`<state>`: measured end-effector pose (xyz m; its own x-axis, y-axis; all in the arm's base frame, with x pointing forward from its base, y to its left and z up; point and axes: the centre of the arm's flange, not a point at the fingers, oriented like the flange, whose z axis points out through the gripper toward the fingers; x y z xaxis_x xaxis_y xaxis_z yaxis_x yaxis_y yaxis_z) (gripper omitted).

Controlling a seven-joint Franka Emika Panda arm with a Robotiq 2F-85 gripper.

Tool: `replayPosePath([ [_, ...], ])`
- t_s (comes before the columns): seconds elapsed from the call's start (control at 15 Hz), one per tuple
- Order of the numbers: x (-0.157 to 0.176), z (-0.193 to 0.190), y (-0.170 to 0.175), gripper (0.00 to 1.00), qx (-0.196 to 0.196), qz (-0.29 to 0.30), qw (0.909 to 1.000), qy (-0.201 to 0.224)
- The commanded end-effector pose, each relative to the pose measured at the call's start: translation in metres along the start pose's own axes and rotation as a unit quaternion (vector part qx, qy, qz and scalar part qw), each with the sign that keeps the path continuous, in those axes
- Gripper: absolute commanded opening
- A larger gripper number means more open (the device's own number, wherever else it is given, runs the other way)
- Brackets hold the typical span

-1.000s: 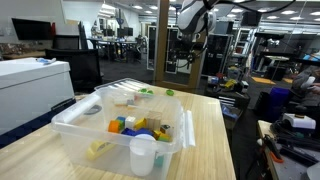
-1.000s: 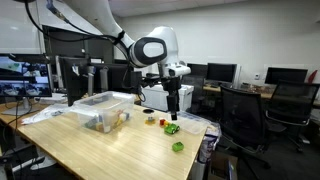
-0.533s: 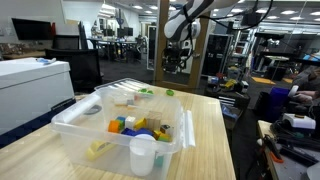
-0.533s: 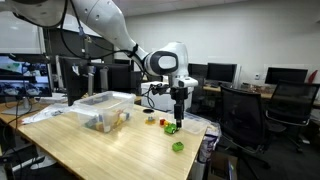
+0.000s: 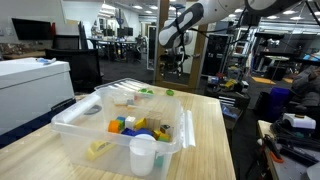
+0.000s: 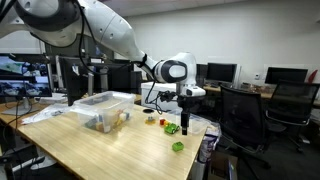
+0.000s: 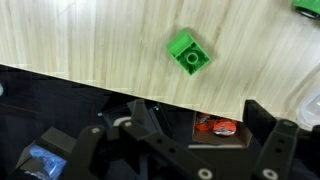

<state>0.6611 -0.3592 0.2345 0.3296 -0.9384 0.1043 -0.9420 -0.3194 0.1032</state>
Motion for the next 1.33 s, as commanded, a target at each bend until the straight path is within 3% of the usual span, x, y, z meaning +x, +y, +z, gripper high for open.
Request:
replayPosePath([
  [0.0,0.0,0.0,0.0,1.0,0.0,0.0,1.0,0.0],
  [0.2,0.001,-0.001,-0.003,1.0,-0.002,-0.002,1.0,0.008],
  [0.53,-0.042,0.016,-0.027,1.0,-0.033,-0.072,0.9968,0.011],
  [1.0,-0.047,0.068,-0.025,1.0,-0.052,-0.077,0.9956,0.013],
  [1.27,-0.041,0.078,-0.013,1.0,-0.059,-0.064,0.9961,0.017],
])
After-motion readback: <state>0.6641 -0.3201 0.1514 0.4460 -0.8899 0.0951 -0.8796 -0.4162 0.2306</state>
